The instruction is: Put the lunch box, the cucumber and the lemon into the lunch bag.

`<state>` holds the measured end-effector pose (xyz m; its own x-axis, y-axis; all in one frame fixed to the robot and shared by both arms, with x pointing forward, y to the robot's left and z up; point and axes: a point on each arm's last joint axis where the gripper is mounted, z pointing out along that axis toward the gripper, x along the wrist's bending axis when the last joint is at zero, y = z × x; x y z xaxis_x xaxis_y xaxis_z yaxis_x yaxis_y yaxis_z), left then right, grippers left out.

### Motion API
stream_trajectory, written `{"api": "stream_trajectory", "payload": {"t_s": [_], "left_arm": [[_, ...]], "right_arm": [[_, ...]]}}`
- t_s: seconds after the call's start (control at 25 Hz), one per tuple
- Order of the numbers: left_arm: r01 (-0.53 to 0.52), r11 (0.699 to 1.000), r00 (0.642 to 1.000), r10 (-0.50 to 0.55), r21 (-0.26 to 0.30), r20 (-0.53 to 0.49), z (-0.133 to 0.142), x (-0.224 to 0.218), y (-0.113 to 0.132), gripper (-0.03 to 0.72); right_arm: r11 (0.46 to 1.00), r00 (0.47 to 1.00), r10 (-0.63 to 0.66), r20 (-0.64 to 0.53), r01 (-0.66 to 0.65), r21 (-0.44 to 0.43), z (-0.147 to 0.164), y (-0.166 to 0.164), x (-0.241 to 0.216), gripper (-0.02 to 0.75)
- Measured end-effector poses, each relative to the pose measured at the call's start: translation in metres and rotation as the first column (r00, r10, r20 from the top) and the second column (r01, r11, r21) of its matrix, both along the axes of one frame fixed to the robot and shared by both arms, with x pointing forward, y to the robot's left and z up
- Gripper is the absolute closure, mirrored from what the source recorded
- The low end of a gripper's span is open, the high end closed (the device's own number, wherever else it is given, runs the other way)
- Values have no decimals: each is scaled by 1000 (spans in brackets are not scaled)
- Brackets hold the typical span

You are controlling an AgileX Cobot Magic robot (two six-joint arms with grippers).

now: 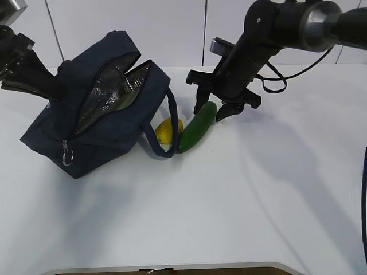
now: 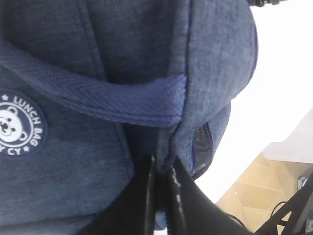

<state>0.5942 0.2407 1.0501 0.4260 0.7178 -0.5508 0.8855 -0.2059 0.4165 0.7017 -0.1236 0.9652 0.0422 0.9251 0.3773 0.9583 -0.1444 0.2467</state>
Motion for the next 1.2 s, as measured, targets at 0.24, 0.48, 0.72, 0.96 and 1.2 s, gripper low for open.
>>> {"api": "stream_trajectory", "payload": {"t_s": [0.24,0.48,0.72,0.96,1.2], "left_arm": [[4,1000,1000,-4,12,0,-1,0,1,697],[5,1000,1000,-5,15,0,-1,0,1,697],[5,1000,1000,-5,17,0,-1,0,1,697],[6,1000,1000,-6,19,0,-1,0,1,697],[6,1000,1000,-6,19,0,-1,0,1,697]], "right_arm": [[999,999,-29,-15,29,-42,-1,-1,2,288],[998,999,-42,-33,40,-50,-8,6,0,288],[998,999,-50,-14,50,-44,-6,12,0,288],[997,998,-59,-13,58,-46,-6,12,1,288],[997,999,-52,-5,52,-55,-6,14,0,288]]}}
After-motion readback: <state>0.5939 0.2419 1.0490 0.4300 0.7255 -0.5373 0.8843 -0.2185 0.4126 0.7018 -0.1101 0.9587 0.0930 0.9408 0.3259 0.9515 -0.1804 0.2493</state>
